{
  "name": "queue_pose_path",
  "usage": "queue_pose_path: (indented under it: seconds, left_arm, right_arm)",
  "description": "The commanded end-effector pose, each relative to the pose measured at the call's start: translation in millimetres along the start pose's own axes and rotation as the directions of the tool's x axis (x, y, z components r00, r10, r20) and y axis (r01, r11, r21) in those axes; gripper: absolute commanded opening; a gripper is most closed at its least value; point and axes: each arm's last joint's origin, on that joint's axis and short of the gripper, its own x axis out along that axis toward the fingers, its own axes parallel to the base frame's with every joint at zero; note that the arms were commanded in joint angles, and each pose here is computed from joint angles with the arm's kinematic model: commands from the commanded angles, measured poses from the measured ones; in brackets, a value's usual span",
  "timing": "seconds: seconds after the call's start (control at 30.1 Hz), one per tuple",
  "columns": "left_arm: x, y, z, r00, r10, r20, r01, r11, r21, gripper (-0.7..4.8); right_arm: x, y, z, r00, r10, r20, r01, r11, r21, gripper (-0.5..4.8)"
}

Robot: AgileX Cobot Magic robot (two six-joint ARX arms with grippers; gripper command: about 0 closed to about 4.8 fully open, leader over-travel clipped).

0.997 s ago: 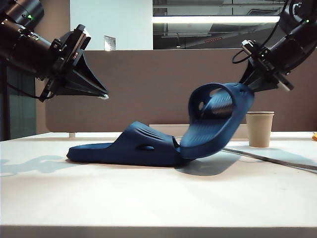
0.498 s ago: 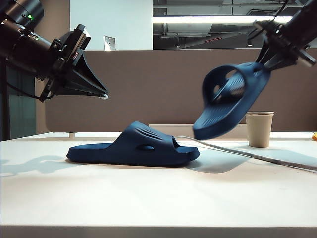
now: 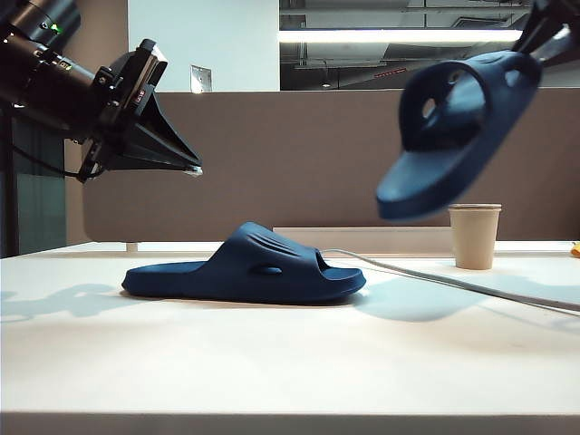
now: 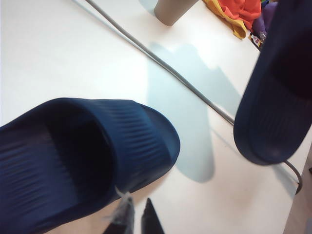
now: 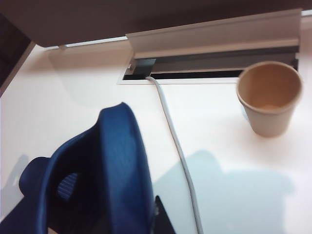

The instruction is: Interlock the pair of blue slippers on the table with their fronts facing up.

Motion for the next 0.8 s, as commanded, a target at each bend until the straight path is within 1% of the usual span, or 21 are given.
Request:
queue_pose_path:
  seconds: [0.03,0.13,0.2,0.33,0.47,0.63,0.7,0.8]
  left_arm:
    - [-0.7,-1.1,2.0,1.000,-0.013,0.008,0.013,1.000,0.010,0.29]
    - [-0.7,-2.1,1.9,0.999,-0.046,0.004,0.046,0.999,0.009,0.29]
    - [-0.7,-2.3,1.9,0.999,-0.053,0.003,0.053,0.999,0.009,0.29]
    - [-0.7,-2.3,1.3,0.998,-0.056,-0.002,0.056,0.998,0.004,0.29]
    - [-0.8,-2.9,1.1,0.997,-0.075,-0.005,0.075,0.997,0.004,0.29]
    - [-0.8,-3.7,1.0,0.995,-0.097,-0.009,0.097,0.995,0.003,0.29]
    - [-0.8,-3.8,0.8,0.995,-0.102,-0.011,0.102,0.995,0.001,0.29]
    - [-0.9,-4.0,0.7,0.994,-0.110,-0.013,0.110,0.994,0.001,0.29]
  right_arm:
    - [-12.8,-1.7,-14.2,0.994,0.007,0.113,-0.010,0.999,0.031,0.21]
    - [-17.7,-5.1,-36.1,0.983,0.009,0.181,-0.023,0.997,0.078,0.21]
    - [-18.9,-6.8,-52.4,0.977,0.012,0.215,-0.031,0.996,0.087,0.21]
    - [-18.9,-9.5,-82.8,0.967,-0.025,0.253,0.010,0.998,0.062,0.22]
    - [-18.2,-11.3,-107.9,0.950,-0.015,0.312,0.006,1.000,0.028,0.21]
    - [-15.8,-17.0,-128.7,0.930,-0.033,0.367,0.019,0.999,0.043,0.21]
    - [-14.9,-19.4,-135.6,0.925,-0.055,0.376,0.039,0.998,0.050,0.21]
    - [-14.1,-21.1,-143.2,0.923,-0.055,0.381,0.041,0.998,0.043,0.21]
